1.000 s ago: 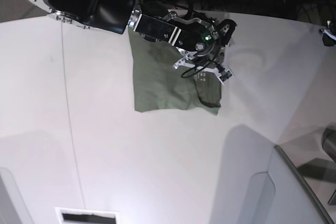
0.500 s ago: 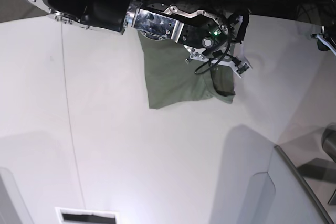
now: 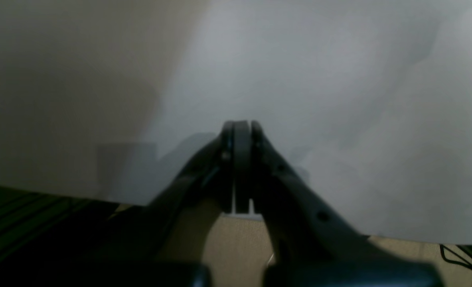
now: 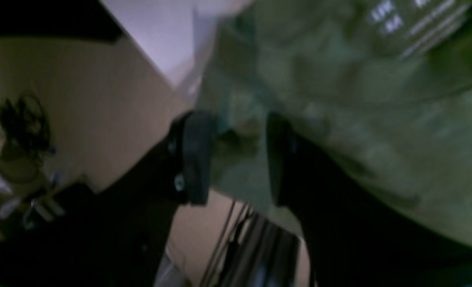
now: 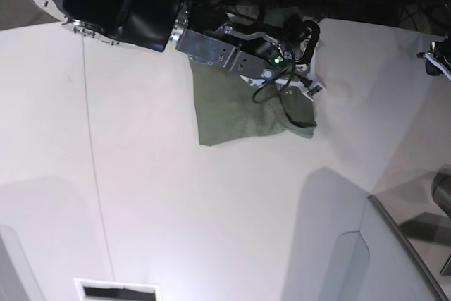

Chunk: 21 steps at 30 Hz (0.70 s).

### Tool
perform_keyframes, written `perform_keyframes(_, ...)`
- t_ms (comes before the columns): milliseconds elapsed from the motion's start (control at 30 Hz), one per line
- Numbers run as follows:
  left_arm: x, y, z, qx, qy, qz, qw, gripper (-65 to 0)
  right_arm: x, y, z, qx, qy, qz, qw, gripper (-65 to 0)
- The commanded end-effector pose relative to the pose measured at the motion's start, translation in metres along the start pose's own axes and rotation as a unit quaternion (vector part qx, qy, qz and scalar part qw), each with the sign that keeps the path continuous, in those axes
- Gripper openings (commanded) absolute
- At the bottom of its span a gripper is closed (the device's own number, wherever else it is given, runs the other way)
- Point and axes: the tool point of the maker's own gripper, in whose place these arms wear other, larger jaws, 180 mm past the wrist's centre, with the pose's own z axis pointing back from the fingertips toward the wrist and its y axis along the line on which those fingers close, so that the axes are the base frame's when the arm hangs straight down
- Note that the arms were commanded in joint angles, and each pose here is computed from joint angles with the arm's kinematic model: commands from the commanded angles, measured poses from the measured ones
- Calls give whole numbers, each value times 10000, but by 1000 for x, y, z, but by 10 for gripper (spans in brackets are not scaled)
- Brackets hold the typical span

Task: Layout the t-shirt on the table in an organized manner, then fold the t-shirt properly
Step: 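Raise the shirt edge with the right gripper, letting the shirt hang, then lower the shirt flat with the right gripper and release it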

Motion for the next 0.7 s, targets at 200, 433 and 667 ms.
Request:
perform_keyframes(200,25,10,8,93,-292,-92,9995,-650,35,18,26,254,-477,296,9981,-431)
perform_keyframes(433,29,-55,7,-189,665,-889,9936,-650,80,-62,117,256,-1440,-1047,9837,-525)
perform_keyframes(667,77,-186,33,-715,147,-2379,9685,-650,58,-165,162,-200,-1861,-2573,9480,-650)
